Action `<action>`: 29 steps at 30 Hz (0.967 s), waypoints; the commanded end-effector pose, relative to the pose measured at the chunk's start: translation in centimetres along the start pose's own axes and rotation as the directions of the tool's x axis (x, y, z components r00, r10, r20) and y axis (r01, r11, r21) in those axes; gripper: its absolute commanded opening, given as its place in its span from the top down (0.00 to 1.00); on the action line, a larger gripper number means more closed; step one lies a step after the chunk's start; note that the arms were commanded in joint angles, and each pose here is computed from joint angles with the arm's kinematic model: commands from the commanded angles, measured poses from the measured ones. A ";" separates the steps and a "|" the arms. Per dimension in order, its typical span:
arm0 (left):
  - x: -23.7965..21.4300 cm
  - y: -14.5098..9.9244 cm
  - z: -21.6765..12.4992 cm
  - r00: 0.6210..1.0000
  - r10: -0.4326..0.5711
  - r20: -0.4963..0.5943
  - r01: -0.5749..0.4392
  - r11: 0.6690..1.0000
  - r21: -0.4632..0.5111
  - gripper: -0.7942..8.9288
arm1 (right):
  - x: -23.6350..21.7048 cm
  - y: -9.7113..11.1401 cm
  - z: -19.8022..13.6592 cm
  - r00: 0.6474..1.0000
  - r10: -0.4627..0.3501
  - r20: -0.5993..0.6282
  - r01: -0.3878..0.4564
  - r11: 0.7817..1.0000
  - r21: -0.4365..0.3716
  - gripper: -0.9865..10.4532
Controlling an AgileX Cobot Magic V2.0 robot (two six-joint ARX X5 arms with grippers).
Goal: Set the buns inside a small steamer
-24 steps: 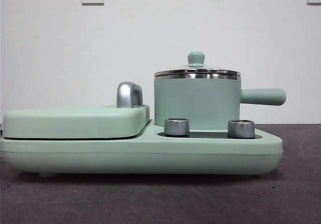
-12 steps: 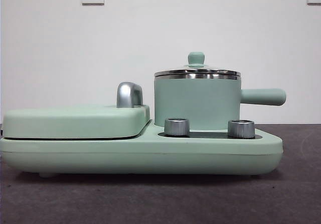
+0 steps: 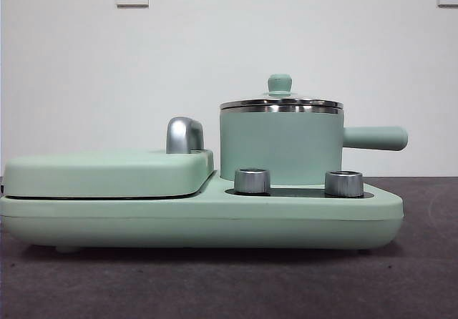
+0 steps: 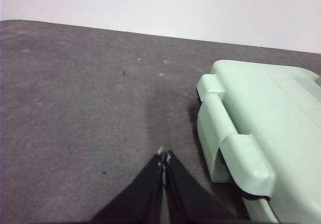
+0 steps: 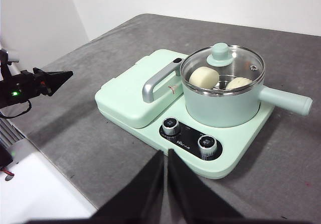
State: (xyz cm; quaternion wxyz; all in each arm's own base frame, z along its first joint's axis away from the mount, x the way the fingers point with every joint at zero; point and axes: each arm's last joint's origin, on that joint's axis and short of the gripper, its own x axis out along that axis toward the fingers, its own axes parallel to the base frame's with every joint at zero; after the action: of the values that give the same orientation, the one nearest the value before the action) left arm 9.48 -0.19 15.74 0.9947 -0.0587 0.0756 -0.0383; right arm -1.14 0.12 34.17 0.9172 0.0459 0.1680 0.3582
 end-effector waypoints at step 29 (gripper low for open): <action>0.2 0.1 -0.7 1.000 0.009 -0.026 -0.008 1.000 0.018 0.91 | 1.8 -0.6 0.3 0.976 -0.180 0.121 0.178 0.984 0.026 0.91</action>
State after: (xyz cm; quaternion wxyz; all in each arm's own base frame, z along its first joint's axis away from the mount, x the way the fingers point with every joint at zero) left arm 9.48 -0.19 15.73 0.9951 -0.0518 0.0756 -0.0365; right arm 0.15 0.75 34.10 0.9477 0.0607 0.1243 0.2875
